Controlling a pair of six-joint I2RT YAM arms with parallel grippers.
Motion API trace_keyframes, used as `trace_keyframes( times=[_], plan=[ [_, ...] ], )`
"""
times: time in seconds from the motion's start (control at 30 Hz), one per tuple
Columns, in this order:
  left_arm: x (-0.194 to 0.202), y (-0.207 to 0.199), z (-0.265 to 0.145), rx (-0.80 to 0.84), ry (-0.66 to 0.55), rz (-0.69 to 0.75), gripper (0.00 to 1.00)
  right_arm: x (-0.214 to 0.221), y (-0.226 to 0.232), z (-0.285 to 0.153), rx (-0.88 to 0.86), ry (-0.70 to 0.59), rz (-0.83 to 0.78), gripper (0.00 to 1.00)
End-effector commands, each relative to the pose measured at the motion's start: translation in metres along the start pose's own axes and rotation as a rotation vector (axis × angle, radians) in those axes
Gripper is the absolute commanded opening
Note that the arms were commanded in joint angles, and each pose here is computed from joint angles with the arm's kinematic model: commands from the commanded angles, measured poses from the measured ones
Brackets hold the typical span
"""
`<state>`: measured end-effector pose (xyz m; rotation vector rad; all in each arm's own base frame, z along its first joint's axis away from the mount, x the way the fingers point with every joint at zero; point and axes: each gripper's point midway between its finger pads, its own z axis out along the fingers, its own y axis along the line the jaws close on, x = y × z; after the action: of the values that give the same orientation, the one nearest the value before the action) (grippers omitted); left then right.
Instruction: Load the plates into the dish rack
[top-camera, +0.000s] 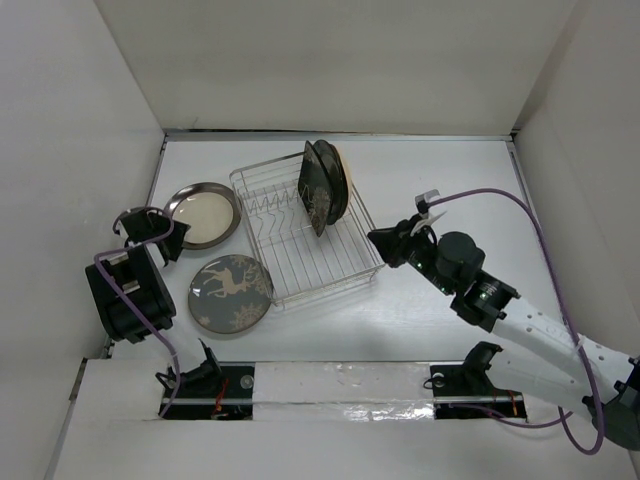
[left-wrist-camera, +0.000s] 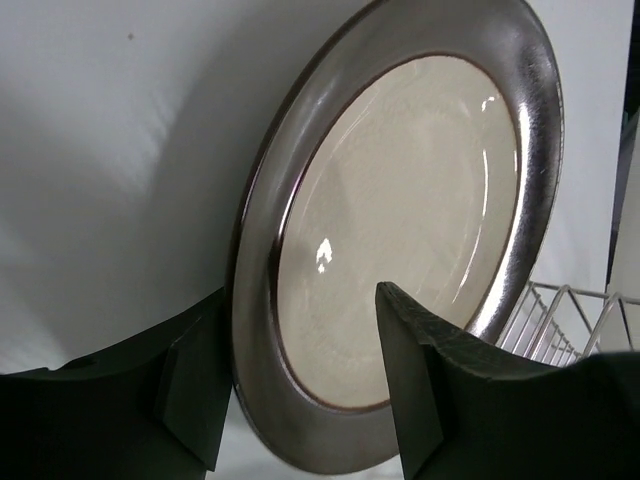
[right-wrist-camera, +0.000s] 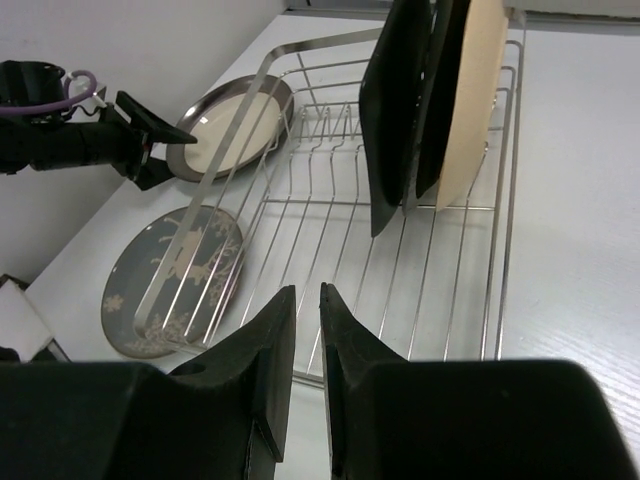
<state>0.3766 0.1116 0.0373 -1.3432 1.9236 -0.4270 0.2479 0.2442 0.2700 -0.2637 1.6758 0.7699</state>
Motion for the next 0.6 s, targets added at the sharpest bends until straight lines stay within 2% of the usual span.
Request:
trace_keyframes(
  times=[0.0,0.2,0.23,0.33,0.47,0.57],
  plan=[
    [-0.001,0.001,0.011,0.008,0.006,-0.024,0.52,-0.019,-0.003,-0.003,0.004,-0.063,0.009,0.22],
    [-0.004,-0.005,0.013,0.033,-0.001,-0.041,0.33,-0.022,-0.007,-0.006,0.018,-0.071,0.01,0.22],
    [-0.004,-0.006,0.013,0.041,-0.003,-0.043,0.22,-0.023,-0.007,-0.007,0.017,-0.074,0.01,0.22],
    [-0.006,-0.009,0.011,0.061,-0.023,-0.051,0.0,-0.024,-0.01,-0.009,0.025,-0.079,0.011,0.22],
    [-0.014,-0.009,0.003,0.098,-0.063,-0.075,0.0,-0.028,-0.012,-0.011,0.034,-0.09,0.012,0.22],
    [-0.034,-0.022,-0.013,0.155,-0.137,-0.067,0.0,-0.028,-0.013,-0.011,0.034,-0.09,0.014,0.22]
  ],
)
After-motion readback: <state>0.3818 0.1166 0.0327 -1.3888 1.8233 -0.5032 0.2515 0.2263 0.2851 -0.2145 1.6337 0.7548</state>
